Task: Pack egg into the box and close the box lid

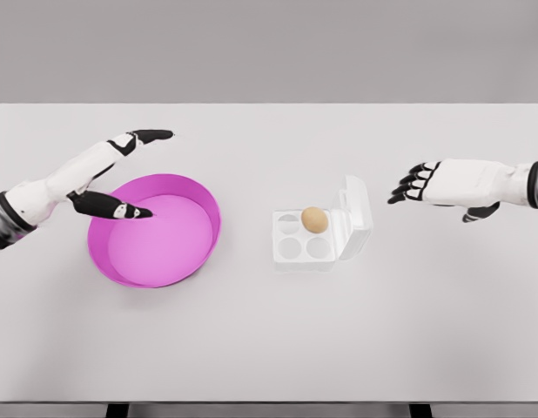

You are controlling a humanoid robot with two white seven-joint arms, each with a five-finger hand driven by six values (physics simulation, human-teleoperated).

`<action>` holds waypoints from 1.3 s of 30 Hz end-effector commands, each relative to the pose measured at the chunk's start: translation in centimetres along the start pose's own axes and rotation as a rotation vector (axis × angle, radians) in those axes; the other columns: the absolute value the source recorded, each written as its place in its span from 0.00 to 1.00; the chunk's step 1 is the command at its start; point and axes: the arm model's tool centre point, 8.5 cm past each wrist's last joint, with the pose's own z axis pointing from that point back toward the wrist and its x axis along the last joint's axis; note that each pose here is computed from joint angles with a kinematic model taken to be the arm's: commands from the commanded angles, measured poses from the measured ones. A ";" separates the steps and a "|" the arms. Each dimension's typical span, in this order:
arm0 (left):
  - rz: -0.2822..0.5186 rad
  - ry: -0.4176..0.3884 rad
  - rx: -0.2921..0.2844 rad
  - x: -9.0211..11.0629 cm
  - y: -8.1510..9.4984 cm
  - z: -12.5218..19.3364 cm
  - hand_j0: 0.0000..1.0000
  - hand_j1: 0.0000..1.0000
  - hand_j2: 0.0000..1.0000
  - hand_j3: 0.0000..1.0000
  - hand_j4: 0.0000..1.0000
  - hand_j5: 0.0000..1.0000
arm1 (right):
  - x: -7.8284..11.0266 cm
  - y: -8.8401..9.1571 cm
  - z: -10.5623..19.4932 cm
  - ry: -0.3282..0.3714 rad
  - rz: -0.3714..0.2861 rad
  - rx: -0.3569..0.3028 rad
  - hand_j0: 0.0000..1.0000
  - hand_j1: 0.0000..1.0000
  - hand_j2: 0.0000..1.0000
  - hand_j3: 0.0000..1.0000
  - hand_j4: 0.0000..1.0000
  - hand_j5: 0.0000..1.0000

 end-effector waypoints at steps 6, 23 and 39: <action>-0.015 0.025 0.024 -0.2 1.4 1.4 1.00 1.00 1.00 1.00 1.00 1.00 | 1.6 -1.7 0.7 -0.027 0.070 -0.017 1.00 1.00 1.00 1.00 1.00 1.00; -0.017 0.058 0.026 -0.8 1.7 2.5 1.00 1.00 1.00 1.00 1.00 1.00 | 3.1 -3.2 0.1 -0.068 0.121 -0.036 1.00 1.00 1.00 1.00 1.00 1.00; -0.014 0.063 0.024 -0.9 1.5 2.6 1.00 1.00 1.00 1.00 1.00 1.00 | 4.3 -5.1 -0.4 -0.100 0.167 -0.066 1.00 1.00 1.00 1.00 1.00 1.00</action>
